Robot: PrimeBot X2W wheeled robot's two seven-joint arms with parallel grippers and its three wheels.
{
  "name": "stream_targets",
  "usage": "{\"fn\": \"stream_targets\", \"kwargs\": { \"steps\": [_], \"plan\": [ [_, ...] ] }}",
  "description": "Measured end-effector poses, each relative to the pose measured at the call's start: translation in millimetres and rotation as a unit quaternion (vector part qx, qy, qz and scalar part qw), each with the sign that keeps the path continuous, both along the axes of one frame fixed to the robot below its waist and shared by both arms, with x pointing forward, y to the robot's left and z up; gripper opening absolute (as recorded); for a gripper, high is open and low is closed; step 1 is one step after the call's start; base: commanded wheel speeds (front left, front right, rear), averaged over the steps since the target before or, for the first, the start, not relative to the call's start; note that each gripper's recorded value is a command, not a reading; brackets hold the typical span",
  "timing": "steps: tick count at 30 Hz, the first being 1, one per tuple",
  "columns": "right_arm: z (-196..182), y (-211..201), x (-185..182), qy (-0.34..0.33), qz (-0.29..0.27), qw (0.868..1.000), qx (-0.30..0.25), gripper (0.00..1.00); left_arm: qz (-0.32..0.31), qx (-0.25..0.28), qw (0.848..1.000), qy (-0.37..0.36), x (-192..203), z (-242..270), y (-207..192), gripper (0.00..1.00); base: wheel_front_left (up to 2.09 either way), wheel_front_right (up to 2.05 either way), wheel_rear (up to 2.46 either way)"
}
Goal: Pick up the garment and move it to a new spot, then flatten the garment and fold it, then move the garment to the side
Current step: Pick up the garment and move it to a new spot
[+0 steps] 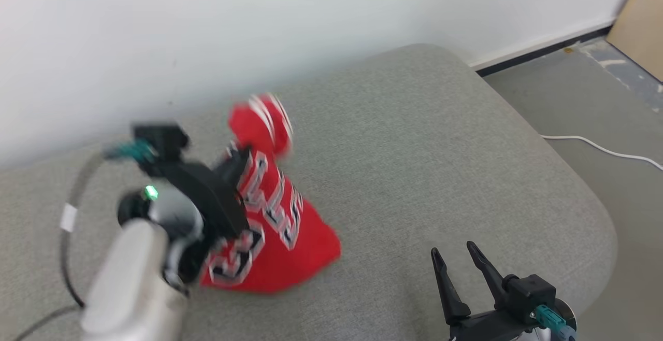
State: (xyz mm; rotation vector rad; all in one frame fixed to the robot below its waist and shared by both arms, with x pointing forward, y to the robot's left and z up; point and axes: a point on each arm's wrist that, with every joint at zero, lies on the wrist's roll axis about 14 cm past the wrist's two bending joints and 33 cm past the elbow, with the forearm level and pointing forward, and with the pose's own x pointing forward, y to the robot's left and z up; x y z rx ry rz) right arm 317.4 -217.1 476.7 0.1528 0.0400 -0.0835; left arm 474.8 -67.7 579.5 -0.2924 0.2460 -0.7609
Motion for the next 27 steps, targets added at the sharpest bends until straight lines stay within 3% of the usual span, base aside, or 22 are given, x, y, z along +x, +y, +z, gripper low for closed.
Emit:
{"fn": "stream_targets", "kwargs": {
  "steps": [3,5,6,11,17,27],
  "plan": [
    [-2,-5,-2,0.005,-0.007,1.000,-0.002,1.00,-0.006,0.037,0.999,0.024,-12,-42,-7,0.00,0.00,0.00,0.00],
    [-3,-6,-2,0.007,-0.010,1.000,-0.002,1.00,-0.005,0.055,0.998,0.030,-19,-61,-8,0.73,0.00,0.00,0.00],
    [-3,-7,-2,0.008,-0.011,1.000,-0.002,1.00,-0.003,0.056,0.998,0.030,-21,-66,-9,1.00,0.00,0.00,0.00],
    [-4,-6,1,0.011,-0.008,1.000,-0.004,1.00,0.025,0.036,0.999,-0.006,-24,-64,0,1.00,0.00,0.00,0.00],
    [0,-6,8,0.008,-0.003,1.000,-0.012,1.00,0.084,-0.043,0.989,-0.111,-26,-21,31,1.00,0.00,0.00,0.00],
    [14,16,27,-0.010,0.039,0.999,-0.032,1.00,0.247,-0.041,0.953,-0.170,-49,-12,157,1.00,0.00,0.00,0.00]
  ]
}}
